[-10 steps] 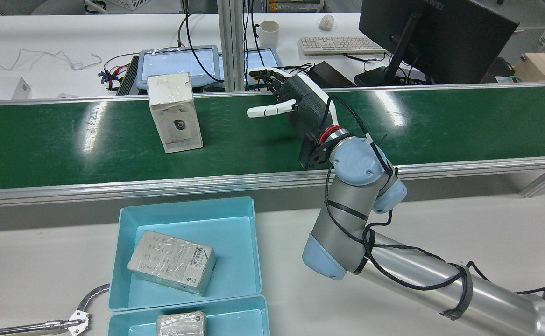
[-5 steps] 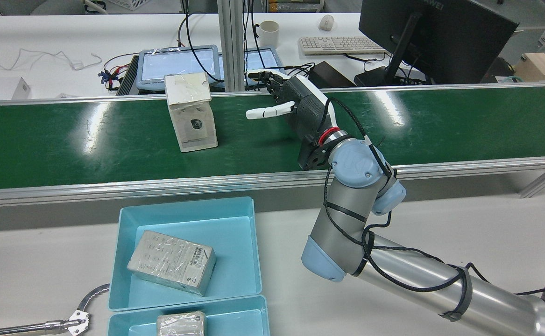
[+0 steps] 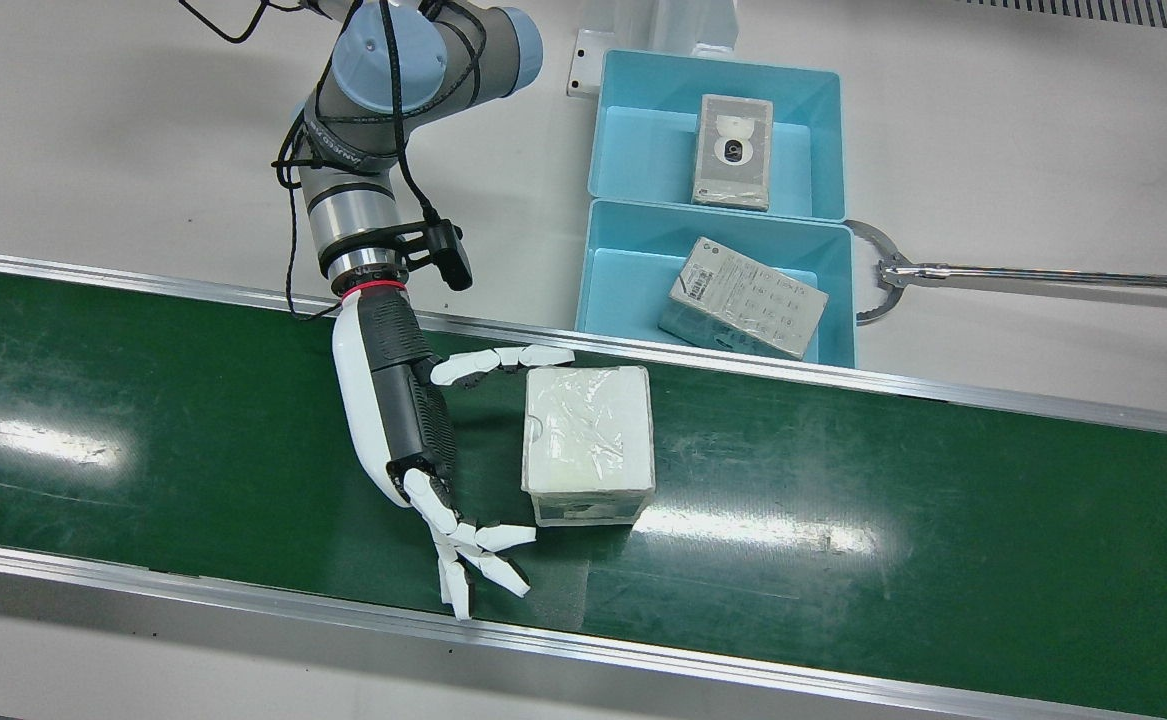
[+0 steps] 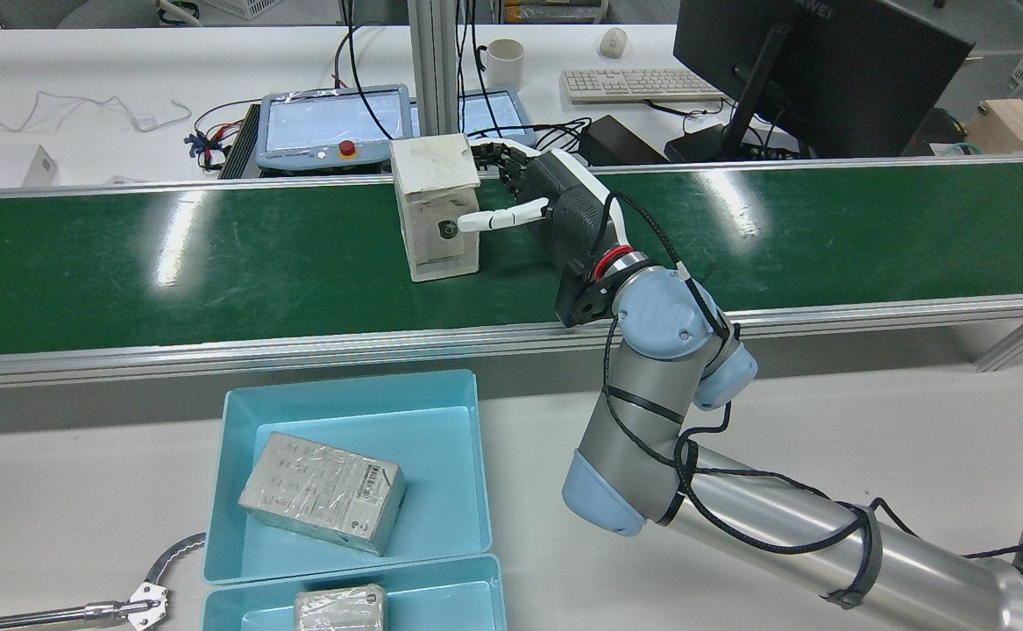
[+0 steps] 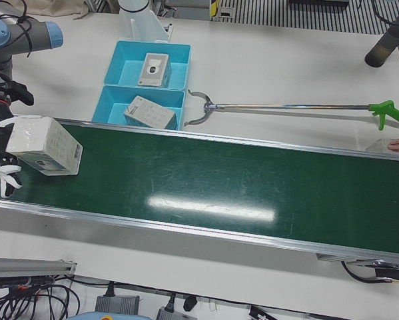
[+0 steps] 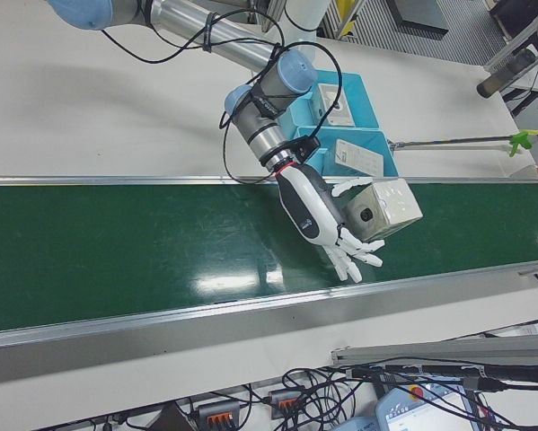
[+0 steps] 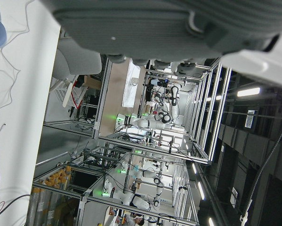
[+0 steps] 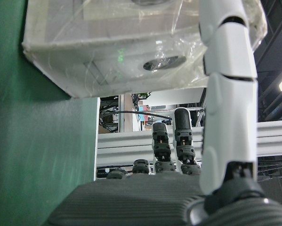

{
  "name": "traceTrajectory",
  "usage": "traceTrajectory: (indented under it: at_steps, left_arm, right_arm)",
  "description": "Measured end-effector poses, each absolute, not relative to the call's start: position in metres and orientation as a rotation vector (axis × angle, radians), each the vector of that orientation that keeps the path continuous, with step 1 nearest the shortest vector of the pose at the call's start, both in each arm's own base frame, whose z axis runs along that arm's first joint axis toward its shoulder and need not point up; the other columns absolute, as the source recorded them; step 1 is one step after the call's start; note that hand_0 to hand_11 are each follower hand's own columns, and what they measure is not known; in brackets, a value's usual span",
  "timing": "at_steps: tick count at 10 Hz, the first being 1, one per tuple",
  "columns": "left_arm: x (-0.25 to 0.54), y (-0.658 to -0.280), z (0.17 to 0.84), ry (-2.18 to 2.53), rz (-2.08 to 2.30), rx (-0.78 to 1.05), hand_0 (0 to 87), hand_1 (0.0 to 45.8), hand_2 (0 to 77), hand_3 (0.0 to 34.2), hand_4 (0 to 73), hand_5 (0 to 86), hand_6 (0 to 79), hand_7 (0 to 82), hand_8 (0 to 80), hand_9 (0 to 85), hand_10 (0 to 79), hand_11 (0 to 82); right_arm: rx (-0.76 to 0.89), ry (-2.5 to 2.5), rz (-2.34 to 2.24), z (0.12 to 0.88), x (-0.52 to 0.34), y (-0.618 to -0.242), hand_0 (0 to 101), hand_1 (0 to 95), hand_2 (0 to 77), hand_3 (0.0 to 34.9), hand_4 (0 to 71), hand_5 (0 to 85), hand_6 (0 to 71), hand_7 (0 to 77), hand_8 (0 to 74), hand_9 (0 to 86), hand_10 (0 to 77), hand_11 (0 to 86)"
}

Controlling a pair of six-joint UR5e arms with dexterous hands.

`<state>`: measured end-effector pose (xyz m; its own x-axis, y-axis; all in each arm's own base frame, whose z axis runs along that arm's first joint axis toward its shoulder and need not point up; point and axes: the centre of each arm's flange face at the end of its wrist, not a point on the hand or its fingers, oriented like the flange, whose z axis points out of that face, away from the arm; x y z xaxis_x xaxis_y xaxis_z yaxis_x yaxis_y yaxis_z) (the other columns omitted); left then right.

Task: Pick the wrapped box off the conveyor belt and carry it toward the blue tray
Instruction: 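Position the right hand against the white wrapped box on the belt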

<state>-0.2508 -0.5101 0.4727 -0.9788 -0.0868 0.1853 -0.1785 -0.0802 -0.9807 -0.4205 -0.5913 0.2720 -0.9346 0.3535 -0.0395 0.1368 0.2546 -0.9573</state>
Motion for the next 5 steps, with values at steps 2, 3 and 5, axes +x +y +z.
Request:
traceTrajectory:
  at_steps: [2, 3, 5]
  left_arm:
    - [-0.2508, -0.5101, 0.4727, -2.087, 2.243, 0.302, 0.0, 0.0, 0.5, 0.0, 0.0, 1.1, 0.5, 0.5, 0.5, 0.5, 0.5, 0.5]
    - [-0.2508, -0.5101, 0.4727, -2.087, 2.243, 0.302, 0.0, 0.0, 0.5, 0.0, 0.0, 1.1, 0.5, 0.5, 0.5, 0.5, 0.5, 0.5]
    - [-0.2508, -0.5101, 0.4728, -2.087, 2.243, 0.302, 0.0, 0.0, 0.5, 0.0, 0.0, 1.1, 0.5, 0.5, 0.5, 0.0, 0.5, 0.5]
  right_arm:
    - [-0.461, -2.334, 1.753, 0.2726, -0.4219, -0.5907, 49, 15.3, 13.6, 0.0, 16.9, 32.2, 8.7, 10.9, 2.2, 4.9, 0.0, 1.1]
    - [-0.461, -2.334, 1.753, 0.2719, -0.4231, -0.5909, 49, 15.3, 13.6, 0.0, 16.9, 32.2, 8.7, 10.9, 2.2, 4.9, 0.0, 1.1]
    - [-0.462, -2.331, 1.755, 0.2702, -0.426, -0.5923, 50, 15.3, 13.6, 0.0, 17.5, 36.5, 10.4, 13.6, 3.3, 6.5, 0.0, 1.1]
